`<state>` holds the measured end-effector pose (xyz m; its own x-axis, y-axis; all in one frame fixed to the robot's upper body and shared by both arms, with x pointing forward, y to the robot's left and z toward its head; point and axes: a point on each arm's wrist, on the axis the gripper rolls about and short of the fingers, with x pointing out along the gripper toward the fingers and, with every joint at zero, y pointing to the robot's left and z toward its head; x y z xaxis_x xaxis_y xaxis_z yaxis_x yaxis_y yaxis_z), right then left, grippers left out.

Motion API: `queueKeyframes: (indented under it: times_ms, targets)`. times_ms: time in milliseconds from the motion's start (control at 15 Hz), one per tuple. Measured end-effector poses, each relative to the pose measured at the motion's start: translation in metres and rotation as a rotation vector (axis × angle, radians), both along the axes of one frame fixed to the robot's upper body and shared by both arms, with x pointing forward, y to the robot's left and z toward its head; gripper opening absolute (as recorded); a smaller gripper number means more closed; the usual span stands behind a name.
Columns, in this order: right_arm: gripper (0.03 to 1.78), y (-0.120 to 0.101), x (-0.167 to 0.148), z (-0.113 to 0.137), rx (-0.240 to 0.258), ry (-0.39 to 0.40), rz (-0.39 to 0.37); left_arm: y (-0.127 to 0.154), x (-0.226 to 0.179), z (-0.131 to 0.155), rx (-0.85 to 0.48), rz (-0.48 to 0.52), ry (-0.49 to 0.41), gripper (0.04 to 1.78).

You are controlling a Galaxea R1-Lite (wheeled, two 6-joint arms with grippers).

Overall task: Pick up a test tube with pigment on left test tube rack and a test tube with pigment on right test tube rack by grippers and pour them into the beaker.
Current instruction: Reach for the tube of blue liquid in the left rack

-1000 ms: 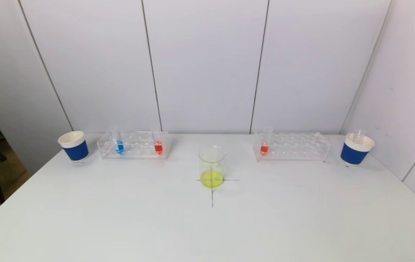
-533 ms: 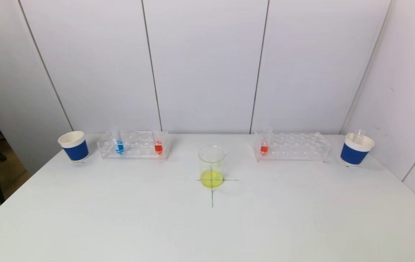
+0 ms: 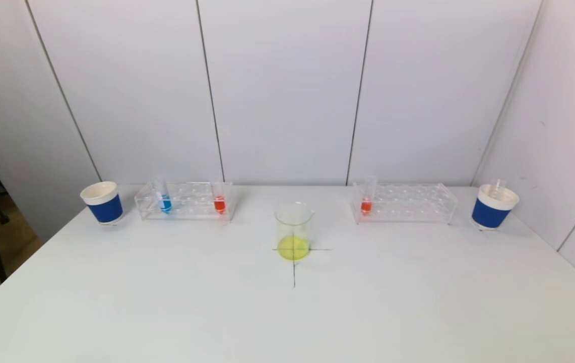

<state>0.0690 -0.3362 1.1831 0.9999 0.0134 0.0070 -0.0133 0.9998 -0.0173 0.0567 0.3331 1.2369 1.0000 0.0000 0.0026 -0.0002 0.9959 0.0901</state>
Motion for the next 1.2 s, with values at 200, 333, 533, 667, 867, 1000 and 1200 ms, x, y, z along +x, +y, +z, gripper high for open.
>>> queueKeyframes:
  times_ms: [200, 333, 533, 667, 867, 1000, 1200]
  targets:
    - [1.77, 0.000, 0.000, 0.000, 0.000, 0.000, 0.000, 0.000, 0.005, 0.044, -0.002, -0.003, -0.015, 1.76]
    - [1.77, 0.000, 0.000, 0.000, 0.000, 0.000, 0.000, 0.000, 0.017, 0.072, -0.006, -0.008, -0.008, 1.76]
    - [1.77, 0.000, 0.000, 0.000, 0.000, 0.000, 0.000, 0.000, 0.045, 0.106, -0.010, -0.023, -0.005, 1.76]
    - [1.77, 0.000, 0.000, 0.000, 0.000, 0.000, 0.000, -0.001, 0.068, 0.123, -0.010, -0.039, -0.006, 1.76]
    - [1.77, 0.000, 0.000, 0.000, 0.000, 0.000, 0.000, -0.002, 0.109, 0.141, -0.011, -0.067, 0.011, 1.76]
    - [1.77, 0.000, 0.000, 0.000, 0.000, 0.000, 0.000, -0.003, 0.137, 0.145, -0.011, -0.103, 0.024, 1.76]
    - [1.77, 0.000, 0.000, 0.000, 0.000, 0.000, 0.000, -0.003, 0.182, 0.141, -0.012, -0.148, 0.052, 1.76]
